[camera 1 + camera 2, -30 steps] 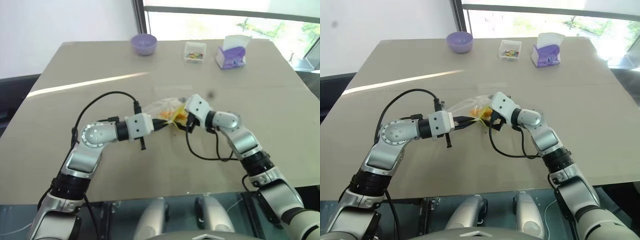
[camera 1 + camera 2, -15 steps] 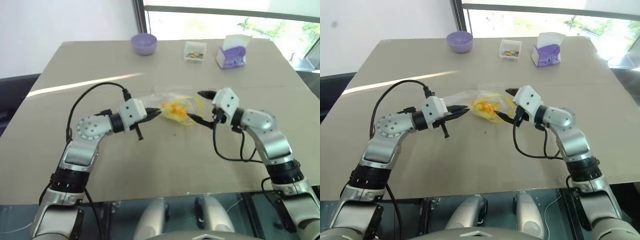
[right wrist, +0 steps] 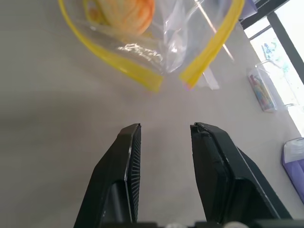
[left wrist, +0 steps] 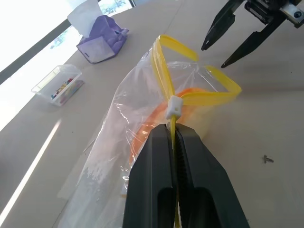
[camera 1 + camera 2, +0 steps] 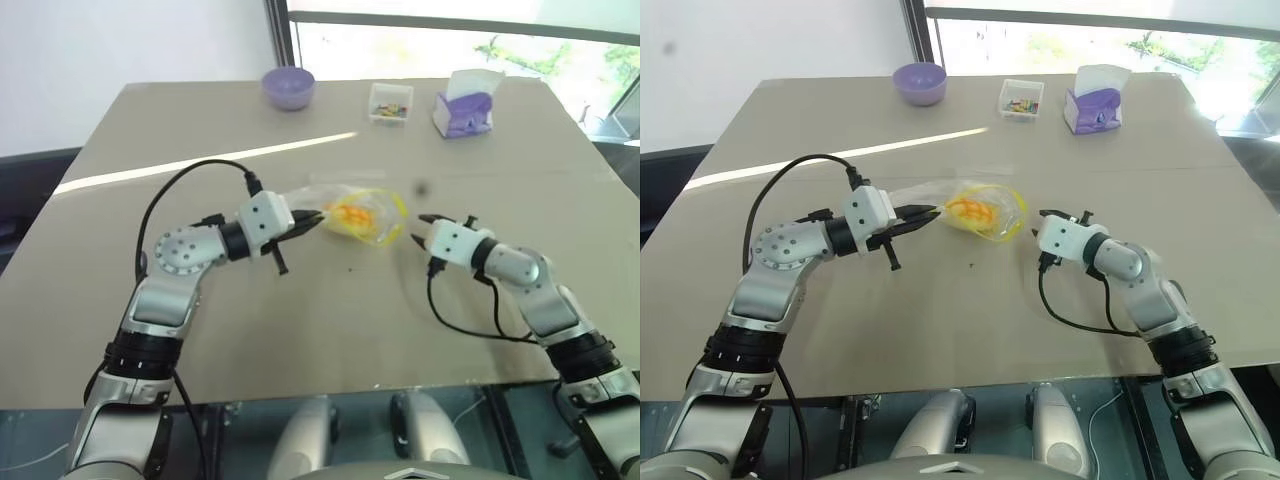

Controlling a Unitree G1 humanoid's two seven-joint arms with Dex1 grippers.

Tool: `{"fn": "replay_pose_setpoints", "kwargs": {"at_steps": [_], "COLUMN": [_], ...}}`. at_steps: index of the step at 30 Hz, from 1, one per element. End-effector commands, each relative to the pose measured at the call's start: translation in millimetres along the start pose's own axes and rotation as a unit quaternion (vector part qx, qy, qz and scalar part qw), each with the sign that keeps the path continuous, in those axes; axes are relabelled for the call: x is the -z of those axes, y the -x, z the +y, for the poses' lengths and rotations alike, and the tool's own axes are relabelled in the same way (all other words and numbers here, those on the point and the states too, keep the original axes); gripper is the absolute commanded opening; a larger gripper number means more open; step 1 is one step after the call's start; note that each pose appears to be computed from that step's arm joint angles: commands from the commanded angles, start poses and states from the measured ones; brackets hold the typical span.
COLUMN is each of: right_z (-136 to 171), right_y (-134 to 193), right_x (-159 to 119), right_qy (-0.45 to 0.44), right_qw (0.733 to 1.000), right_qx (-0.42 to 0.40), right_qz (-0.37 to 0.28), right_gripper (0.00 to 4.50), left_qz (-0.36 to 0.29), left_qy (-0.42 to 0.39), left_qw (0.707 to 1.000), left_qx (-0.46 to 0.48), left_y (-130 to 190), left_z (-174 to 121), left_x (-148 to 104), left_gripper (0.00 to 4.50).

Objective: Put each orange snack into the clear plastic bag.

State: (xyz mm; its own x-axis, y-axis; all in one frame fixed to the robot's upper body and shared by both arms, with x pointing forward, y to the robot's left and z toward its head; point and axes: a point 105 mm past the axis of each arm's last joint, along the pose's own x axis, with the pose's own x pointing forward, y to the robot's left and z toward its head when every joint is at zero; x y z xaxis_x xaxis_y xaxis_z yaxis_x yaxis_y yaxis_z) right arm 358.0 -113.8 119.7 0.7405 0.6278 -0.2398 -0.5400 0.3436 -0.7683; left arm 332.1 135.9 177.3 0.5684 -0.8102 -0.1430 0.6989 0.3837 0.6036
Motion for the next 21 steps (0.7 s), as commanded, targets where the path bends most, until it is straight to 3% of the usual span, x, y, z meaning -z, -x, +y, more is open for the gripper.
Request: {"fn": "replay_pose_setpoints", "kwargs": {"at_steps": [1,6,8,9,13,14,21], "right_z": [-9,-18,-20,-19,-18,-17,-16], "right_y": [-4,-6,-4,-3,-2,-2,-17], "right_x": [-11,-15,-18,-18,-20,-21,-26], "right_qy": [0.006,-0.022,-0.039,-0.043,-0.031,-0.024,0.025], "right_qw": [0.999,0.998,0.997,0.997,0.997,0.997,0.997], "right_qx": [0.027,0.052,0.054,0.052,0.054,0.053,0.052], "right_qz": [-0.022,-0.034,-0.041,-0.043,-0.046,-0.048,-0.059], "right_gripper": [1.75,1.75,2.14,2.37,4.18,4.43,4.43], "left_qz": [-0.016,-0.017,-0.017,-0.016,-0.016,-0.016,-0.019], "left_qy": [-0.015,-0.015,-0.016,-0.016,-0.016,-0.015,-0.015], "left_qw": [1.0,1.0,1.0,1.0,1.0,1.0,1.0], "left_qx": [-0.015,-0.013,-0.013,-0.013,-0.012,-0.011,-0.007], "left_y": [3,2,3,3,3,3,2], "left_z": [7,4,4,4,3,3,1], "left_x": [-10,-11,-10,-10,-10,-10,-10], "left_gripper": [0.0,0.0,0.0,0.0,0.0,0.0,0.0]}}
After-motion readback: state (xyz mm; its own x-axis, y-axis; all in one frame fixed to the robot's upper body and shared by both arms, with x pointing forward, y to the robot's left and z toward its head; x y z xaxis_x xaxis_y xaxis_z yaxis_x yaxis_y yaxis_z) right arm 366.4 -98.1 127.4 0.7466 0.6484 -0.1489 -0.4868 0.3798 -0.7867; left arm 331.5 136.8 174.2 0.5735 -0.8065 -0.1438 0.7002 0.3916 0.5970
